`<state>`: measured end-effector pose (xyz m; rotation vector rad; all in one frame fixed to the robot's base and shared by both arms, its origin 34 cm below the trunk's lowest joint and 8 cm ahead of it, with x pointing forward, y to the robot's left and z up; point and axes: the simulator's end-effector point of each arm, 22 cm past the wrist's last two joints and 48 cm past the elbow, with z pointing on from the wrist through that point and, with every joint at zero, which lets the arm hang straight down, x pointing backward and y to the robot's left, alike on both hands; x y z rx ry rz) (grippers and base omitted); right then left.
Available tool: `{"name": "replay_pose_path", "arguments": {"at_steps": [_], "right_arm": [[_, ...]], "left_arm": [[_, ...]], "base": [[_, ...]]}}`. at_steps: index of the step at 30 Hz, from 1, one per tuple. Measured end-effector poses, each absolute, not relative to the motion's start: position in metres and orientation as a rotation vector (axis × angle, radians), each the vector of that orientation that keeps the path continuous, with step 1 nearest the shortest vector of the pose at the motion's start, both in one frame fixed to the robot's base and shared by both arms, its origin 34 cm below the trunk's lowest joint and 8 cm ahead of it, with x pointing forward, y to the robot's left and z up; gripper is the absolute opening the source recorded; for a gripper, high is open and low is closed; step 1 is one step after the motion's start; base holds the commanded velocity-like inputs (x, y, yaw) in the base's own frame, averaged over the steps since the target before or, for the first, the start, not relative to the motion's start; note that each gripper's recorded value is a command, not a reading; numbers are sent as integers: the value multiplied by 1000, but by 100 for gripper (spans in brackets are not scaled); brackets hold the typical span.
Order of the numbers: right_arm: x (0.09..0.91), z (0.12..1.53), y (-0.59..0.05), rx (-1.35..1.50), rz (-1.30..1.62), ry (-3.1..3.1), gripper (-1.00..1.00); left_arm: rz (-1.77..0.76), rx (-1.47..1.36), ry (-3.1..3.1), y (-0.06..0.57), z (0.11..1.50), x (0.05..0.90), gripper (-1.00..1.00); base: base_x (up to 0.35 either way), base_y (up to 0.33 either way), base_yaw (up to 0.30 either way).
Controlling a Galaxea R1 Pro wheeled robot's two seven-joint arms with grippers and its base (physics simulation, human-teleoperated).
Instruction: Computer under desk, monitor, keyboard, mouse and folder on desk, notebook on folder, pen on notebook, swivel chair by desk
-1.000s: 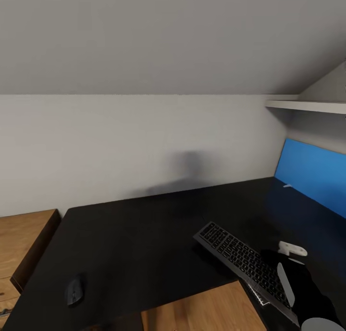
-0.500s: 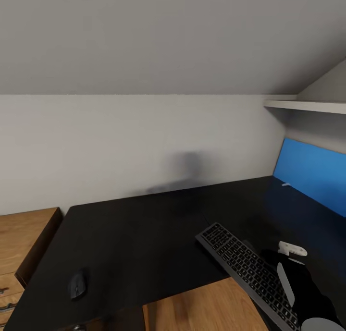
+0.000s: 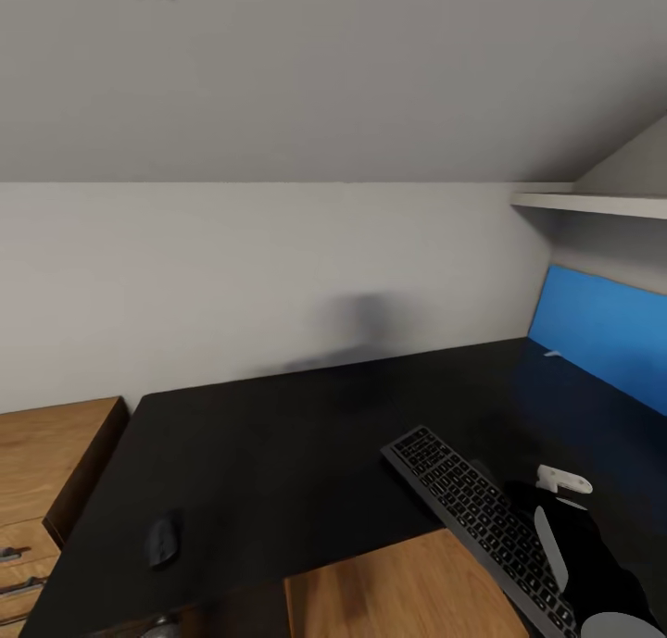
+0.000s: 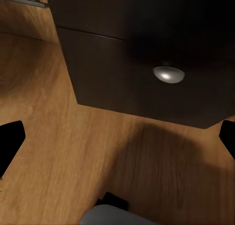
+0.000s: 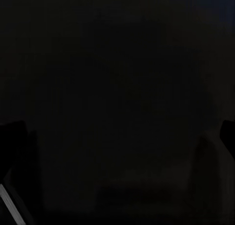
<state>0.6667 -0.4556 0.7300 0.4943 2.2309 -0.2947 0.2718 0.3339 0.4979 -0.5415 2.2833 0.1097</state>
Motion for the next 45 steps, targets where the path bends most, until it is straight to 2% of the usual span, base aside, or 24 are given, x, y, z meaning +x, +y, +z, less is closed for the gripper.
{"name": "replay_pose_path", "arguments": {"at_steps": [33,45], "right_arm": [[667,730,-456,499,-288,2231,100],[659,735,-488,501,-347,2229,100]], "left_arm": [[107,-540,2285,333,498,272,100],[107,-540,2285,333,498,272,100]], "base": [[-32,39,0],[0,0,0]]}}
